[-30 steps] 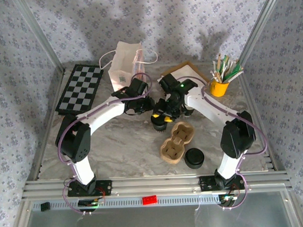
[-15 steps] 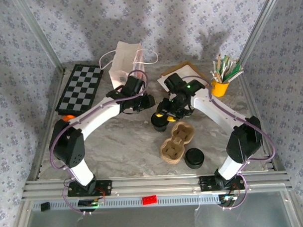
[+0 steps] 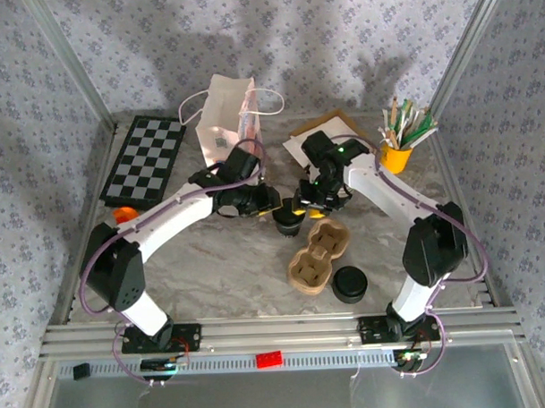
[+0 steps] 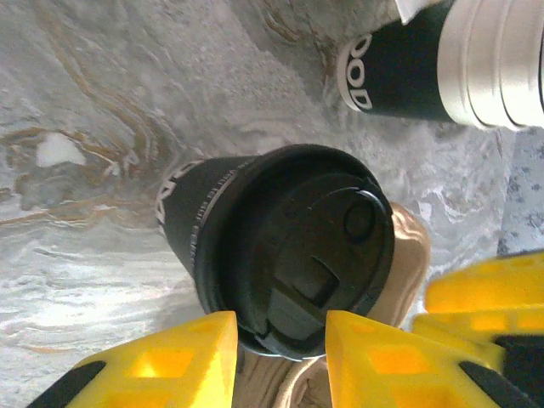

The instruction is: Pack the takeout coffee

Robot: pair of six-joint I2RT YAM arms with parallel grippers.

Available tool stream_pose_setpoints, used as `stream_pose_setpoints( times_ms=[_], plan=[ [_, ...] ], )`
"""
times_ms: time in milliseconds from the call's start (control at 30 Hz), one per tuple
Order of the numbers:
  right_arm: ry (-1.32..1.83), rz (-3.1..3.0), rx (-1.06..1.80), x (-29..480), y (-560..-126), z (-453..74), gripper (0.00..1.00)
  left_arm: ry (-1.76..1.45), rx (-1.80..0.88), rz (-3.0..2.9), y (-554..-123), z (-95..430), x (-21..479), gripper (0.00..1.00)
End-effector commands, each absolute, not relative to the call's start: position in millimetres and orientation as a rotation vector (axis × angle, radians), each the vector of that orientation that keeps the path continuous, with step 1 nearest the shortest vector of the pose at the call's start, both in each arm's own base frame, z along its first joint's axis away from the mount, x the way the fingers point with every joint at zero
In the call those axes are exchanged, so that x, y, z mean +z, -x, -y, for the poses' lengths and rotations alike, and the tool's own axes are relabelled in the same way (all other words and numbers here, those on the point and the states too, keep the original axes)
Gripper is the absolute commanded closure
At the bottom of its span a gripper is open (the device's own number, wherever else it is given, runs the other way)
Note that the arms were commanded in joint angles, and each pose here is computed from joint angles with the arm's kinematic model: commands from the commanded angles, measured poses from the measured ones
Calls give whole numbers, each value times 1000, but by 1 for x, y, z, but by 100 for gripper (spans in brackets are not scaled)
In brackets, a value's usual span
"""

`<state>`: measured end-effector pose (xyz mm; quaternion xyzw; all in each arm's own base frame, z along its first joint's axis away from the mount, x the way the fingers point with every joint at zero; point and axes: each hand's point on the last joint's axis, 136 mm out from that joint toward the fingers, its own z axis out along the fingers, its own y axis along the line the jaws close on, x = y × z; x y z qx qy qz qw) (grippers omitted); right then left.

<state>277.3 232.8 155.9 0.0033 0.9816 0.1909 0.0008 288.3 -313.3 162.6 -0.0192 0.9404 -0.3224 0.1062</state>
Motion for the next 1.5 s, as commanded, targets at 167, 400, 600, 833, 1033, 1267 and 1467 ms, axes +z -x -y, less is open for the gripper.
stream_pose_setpoints(
  times_ms=[167, 400, 600, 833, 1033, 1267, 1467],
  plan=[
    [91, -3101, 538, 151, -282, -239, 66, 26, -941, -2829, -287, 322, 149, 69],
    [104, -3132, 481, 142, -282, -240, 70, 6, -936, -2826, -290, 324, 145, 69],
    [132, -3160, 416, 129, -277, -238, 73, 5, -911, -2850, -286, 321, 136, 70],
    [132, -3202, 348, 109, -263, -232, 76, -18, -876, -2866, -284, 317, 129, 70],
    [83, -3231, 454, 91, -257, -236, 78, -39, -851, -2877, -283, 315, 122, 70],
    [18, -3204, 530, 104, -261, -241, 78, -52, -853, -2831, -294, 317, 131, 70],
    [-90, -3134, 657, 132, -260, -257, 75, -84, -901, -2757, -313, 329, 149, 71]
  ],
)
